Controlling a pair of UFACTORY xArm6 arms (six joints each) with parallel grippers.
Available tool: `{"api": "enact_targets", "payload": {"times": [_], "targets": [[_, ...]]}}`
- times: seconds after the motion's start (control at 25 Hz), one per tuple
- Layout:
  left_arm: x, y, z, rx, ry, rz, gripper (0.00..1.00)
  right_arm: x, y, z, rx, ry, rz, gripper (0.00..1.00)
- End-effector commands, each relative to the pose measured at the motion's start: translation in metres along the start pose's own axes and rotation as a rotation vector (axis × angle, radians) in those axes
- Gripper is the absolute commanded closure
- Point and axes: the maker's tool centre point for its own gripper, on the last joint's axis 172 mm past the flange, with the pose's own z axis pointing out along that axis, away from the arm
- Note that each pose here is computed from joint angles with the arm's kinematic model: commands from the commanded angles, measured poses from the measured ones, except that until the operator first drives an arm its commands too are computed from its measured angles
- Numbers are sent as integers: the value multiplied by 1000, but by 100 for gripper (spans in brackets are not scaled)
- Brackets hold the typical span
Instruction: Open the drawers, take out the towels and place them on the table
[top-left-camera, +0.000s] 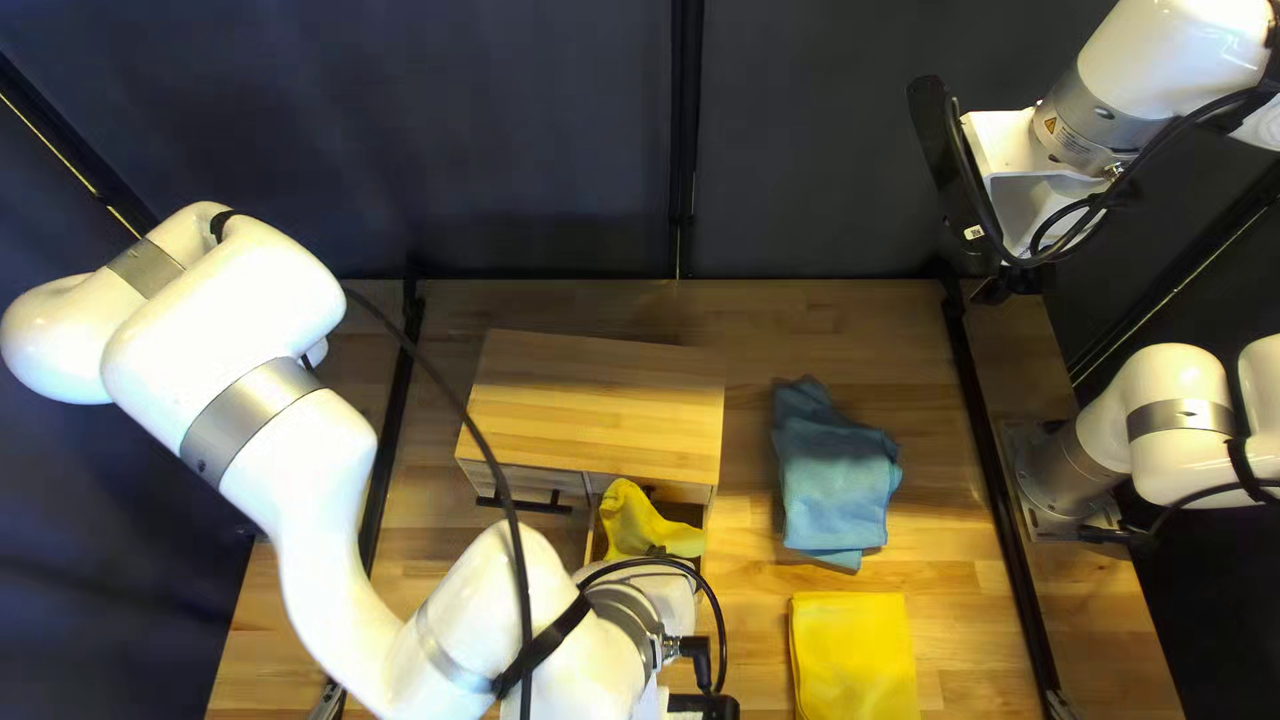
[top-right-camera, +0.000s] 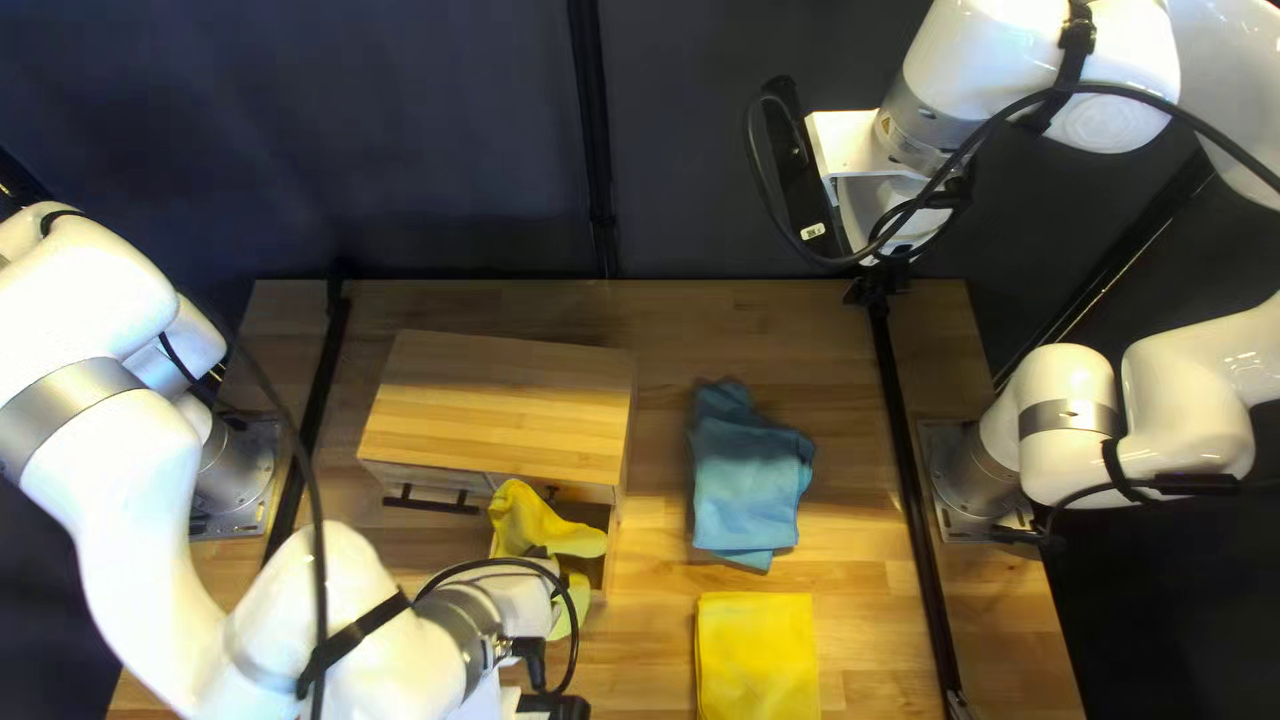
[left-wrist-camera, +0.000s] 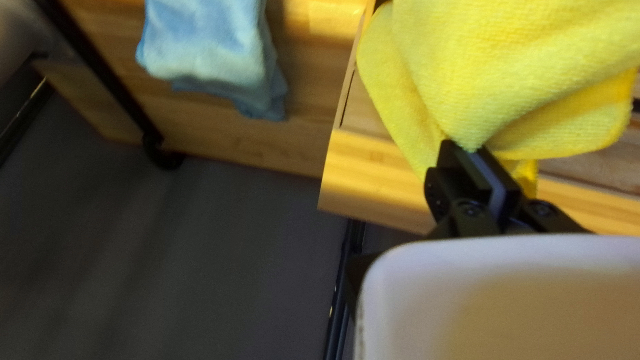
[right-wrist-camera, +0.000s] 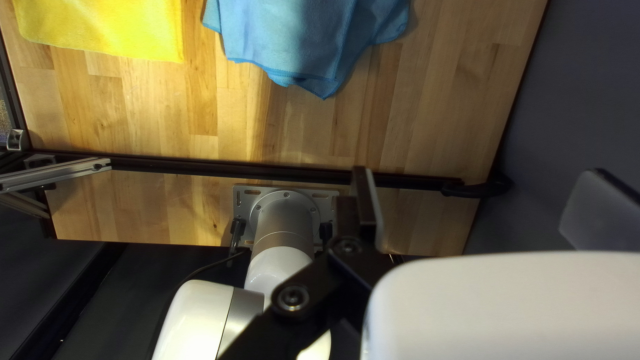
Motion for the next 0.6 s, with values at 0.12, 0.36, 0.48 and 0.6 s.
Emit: {"api": "enact_targets", "payload": {"times": [0.12, 0.36, 0.48, 0.6], "targets": [[-11, -25, -26, 57, -77, -50, 100, 0, 0, 0, 0, 0, 0, 0], [-18, -45, -43, 141, -133, -96, 100, 0, 0, 0, 0, 0, 0, 0], [-14, -52, -51, 199, -161, -110, 100, 0, 0, 0, 0, 0, 0, 0], [-11, -59, -53, 250, -187, -116, 100, 0, 0, 0, 0, 0, 0, 0]]}}
